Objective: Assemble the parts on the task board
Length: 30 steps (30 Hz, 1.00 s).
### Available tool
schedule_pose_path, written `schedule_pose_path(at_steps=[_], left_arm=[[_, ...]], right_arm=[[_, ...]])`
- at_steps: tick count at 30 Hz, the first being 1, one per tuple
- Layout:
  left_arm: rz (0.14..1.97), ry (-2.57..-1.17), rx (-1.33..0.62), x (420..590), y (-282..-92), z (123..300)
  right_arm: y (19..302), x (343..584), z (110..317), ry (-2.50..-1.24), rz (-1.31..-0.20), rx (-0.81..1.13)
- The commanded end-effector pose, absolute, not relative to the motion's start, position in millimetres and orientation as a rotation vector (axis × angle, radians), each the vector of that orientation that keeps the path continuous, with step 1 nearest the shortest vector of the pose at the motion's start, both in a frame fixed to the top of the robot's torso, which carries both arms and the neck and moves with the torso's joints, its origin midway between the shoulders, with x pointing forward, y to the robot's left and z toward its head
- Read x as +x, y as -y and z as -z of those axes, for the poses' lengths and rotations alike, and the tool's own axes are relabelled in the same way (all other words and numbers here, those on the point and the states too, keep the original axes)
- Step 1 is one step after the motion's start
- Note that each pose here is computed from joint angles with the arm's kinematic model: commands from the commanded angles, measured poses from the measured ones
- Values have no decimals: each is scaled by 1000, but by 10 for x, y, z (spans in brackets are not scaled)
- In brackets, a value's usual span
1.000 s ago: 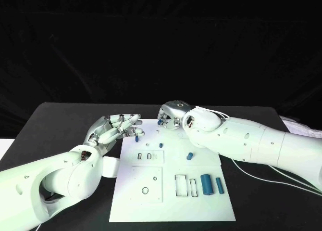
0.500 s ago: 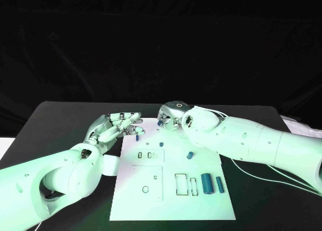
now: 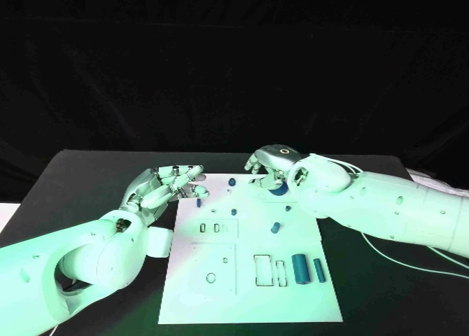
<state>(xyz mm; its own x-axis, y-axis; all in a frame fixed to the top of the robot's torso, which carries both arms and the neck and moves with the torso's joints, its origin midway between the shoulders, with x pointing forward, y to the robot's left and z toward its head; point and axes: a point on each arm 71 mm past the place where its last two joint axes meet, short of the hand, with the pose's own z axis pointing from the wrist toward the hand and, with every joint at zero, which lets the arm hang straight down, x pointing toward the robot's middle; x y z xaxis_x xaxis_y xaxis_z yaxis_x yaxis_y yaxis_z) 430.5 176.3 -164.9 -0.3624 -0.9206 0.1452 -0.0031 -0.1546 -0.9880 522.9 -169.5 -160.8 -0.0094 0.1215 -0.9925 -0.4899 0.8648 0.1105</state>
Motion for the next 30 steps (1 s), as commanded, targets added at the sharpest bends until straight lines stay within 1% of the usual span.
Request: schedule_pose_path(at_steps=[1,6,12,18,30], left_arm=[[1642,-1385,-1109,4297,-1748,1634],[1645,-1387,-1109,4298,-1748,1636],[1648,-1389,-1110,4307,-1742,1643],[1649,-1391,-1111,4312,-1737,1647],[1652,-1393,-1111,4317,-1730,1650]], right_arm=[[1883,5187,1527,-1548,-517,-162],[2235,5139,1490,-1649,-494,-34],[2503,5149,1523,-1724,-422,29],[2566,5175,1561,-1752,-386,34],[2461,5228,1696,-1791,-381,21]])
